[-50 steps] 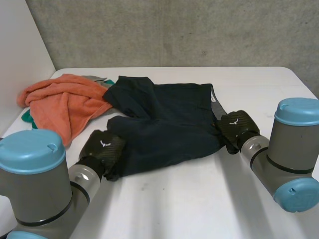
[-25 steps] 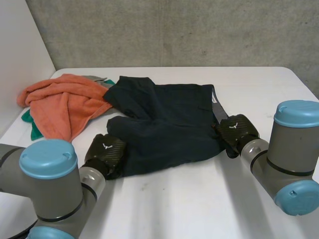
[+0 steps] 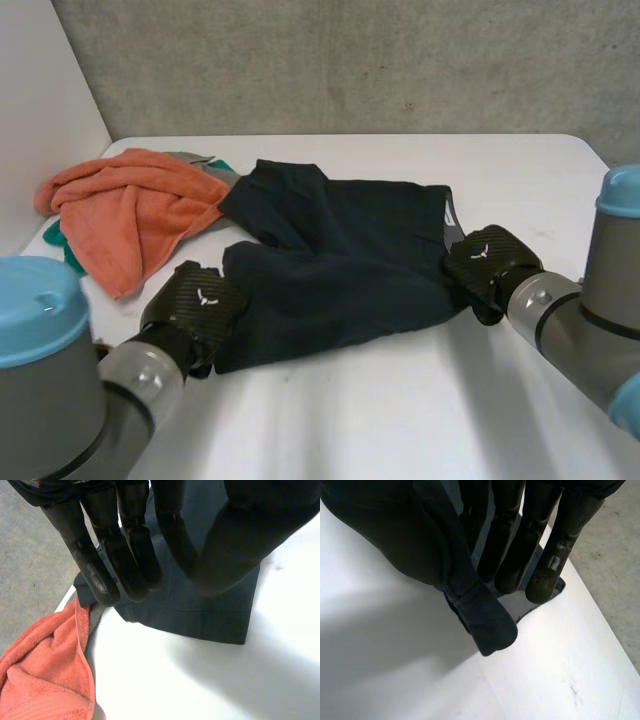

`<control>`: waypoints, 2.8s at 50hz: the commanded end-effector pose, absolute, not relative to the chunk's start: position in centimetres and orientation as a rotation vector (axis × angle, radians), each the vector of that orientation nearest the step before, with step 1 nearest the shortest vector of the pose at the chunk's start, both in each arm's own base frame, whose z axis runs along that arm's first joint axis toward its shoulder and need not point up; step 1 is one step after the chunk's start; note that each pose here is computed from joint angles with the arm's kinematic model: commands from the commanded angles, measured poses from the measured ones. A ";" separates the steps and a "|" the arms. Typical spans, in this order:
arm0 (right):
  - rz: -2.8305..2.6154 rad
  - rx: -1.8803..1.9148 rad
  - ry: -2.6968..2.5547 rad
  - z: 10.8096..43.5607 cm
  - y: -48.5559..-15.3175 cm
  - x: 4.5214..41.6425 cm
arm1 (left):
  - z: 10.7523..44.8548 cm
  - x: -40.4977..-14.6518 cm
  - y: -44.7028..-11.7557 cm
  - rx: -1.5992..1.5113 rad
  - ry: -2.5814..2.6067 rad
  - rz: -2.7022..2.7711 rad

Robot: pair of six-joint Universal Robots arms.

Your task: Fold the laundry.

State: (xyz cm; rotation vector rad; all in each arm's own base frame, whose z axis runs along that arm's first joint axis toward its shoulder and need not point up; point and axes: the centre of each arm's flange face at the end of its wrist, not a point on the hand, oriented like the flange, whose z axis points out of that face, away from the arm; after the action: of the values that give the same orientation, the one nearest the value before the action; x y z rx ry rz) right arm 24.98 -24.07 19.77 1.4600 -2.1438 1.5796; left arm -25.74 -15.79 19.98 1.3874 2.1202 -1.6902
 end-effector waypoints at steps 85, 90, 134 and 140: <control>1.111 1.821 -2.103 20.9 -16.8 20.8 | 21.0 -23.5 -8.5 1.643 2.208 -1.419; 1.121 1.847 -2.111 20.7 -16.4 20.9 | 21.7 -23.9 -10.2 1.562 2.184 -1.508; 1.178 1.839 -2.092 19.3 -16.8 21.2 | 12.5 -26.2 -30.1 1.115 2.140 -1.679; 1.177 1.839 -2.096 19.1 -16.9 21.3 | 12.9 -25.3 -29.2 1.029 2.132 -1.609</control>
State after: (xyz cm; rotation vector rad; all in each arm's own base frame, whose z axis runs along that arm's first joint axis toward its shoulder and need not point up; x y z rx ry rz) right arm 21.23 -16.74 19.29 1.8398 -2.0933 1.1777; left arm -26.33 -30.21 12.50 1.1295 2.1446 -1.6909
